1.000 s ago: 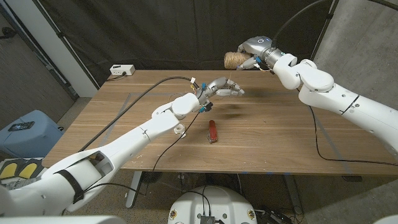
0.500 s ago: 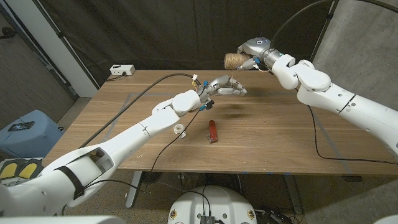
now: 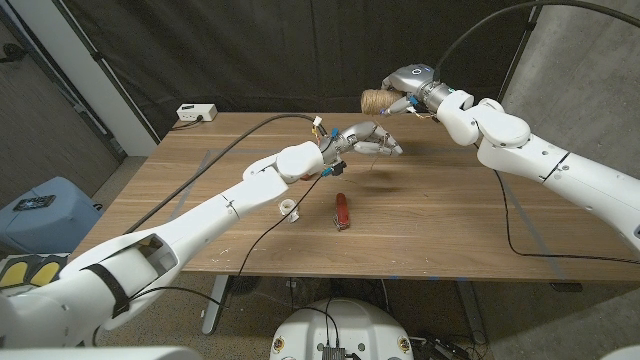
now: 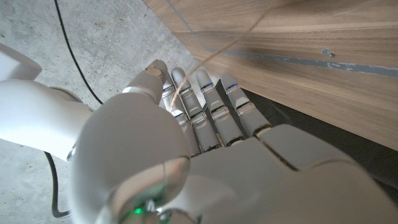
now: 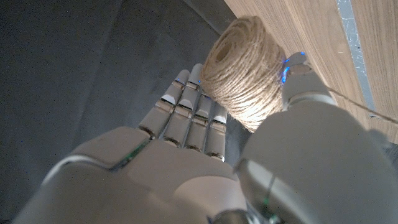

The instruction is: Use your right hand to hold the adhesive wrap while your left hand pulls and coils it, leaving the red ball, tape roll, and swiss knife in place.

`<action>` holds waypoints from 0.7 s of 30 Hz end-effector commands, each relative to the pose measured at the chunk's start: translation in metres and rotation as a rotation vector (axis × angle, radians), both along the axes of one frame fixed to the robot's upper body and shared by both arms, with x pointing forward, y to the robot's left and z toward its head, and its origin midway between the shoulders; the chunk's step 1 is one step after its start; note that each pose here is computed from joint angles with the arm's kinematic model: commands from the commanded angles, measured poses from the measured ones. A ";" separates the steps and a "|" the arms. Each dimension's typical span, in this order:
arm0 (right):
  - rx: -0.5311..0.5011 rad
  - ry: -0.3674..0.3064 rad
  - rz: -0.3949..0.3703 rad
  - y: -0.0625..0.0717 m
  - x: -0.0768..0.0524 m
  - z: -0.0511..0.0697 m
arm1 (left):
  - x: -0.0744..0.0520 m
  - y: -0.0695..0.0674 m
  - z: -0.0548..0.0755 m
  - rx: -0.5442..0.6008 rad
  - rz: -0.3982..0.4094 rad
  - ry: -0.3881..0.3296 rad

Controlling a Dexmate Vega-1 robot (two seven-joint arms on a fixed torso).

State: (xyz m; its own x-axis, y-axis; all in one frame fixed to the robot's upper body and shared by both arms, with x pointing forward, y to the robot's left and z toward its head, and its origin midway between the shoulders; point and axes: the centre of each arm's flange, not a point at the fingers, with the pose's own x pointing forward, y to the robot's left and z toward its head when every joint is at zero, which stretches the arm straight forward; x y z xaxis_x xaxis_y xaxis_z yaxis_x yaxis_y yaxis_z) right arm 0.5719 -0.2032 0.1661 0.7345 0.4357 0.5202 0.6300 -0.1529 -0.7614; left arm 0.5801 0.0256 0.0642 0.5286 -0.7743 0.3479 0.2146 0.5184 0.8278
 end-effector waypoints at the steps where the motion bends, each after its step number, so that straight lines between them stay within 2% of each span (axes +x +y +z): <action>1: 0.014 0.016 -0.012 -0.005 0.005 -0.003 | -0.018 -0.001 0.006 0.023 -0.049 -0.013; 21: 0.037 0.063 -0.068 -0.023 0.016 -0.013 | -0.033 0.004 0.018 0.001 -0.100 -0.018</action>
State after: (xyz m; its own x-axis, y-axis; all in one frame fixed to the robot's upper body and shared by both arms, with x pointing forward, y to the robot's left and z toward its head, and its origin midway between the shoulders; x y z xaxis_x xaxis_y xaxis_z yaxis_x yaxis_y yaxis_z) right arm 0.5808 -0.2171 0.1578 0.7683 0.3978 0.5014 0.5955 -0.1571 -0.7879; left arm 0.5551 0.0264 0.0756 0.4670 -0.8134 0.3469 0.2406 0.4944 0.8353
